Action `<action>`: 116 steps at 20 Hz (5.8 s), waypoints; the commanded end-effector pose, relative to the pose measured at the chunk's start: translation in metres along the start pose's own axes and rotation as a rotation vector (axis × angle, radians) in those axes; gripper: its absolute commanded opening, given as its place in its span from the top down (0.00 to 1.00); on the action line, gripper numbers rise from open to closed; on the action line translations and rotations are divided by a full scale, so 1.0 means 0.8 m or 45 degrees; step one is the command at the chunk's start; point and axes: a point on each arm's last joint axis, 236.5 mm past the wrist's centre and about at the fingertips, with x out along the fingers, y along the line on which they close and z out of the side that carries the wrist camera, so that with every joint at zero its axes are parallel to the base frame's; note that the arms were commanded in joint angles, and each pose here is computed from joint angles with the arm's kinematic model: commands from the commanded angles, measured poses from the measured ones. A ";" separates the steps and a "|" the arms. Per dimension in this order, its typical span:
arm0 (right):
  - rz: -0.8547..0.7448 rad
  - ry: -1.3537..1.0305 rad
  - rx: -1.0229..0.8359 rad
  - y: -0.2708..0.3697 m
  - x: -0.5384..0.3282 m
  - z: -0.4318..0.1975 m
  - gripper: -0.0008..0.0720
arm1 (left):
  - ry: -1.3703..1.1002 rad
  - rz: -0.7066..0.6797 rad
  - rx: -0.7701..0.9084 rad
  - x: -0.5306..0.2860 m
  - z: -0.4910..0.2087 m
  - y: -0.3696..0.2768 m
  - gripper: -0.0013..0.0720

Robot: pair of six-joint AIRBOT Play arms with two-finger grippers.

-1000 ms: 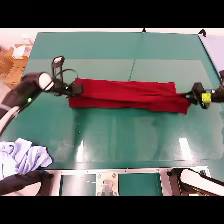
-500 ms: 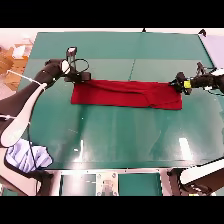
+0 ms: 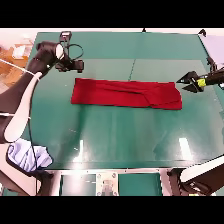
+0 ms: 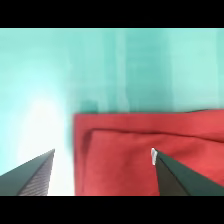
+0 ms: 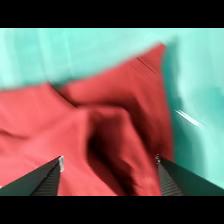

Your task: Fold the shirts.

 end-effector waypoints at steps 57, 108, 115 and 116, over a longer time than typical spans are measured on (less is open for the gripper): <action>0.203 0.281 -0.171 0.030 0.007 -0.011 0.97 | 0.135 -0.813 -0.106 0.039 -0.060 -0.283 0.95; 0.451 0.325 -0.336 0.427 0.145 -0.115 0.28 | 0.041 -0.957 -0.089 -0.162 0.003 0.037 0.95; 0.118 0.396 -0.086 0.227 0.166 -0.094 0.26 | 0.050 -0.960 -0.091 -0.162 0.001 0.037 0.95; 0.120 0.411 -0.079 0.219 0.185 -0.108 0.26 | 0.050 -0.961 -0.091 -0.162 0.001 0.036 0.95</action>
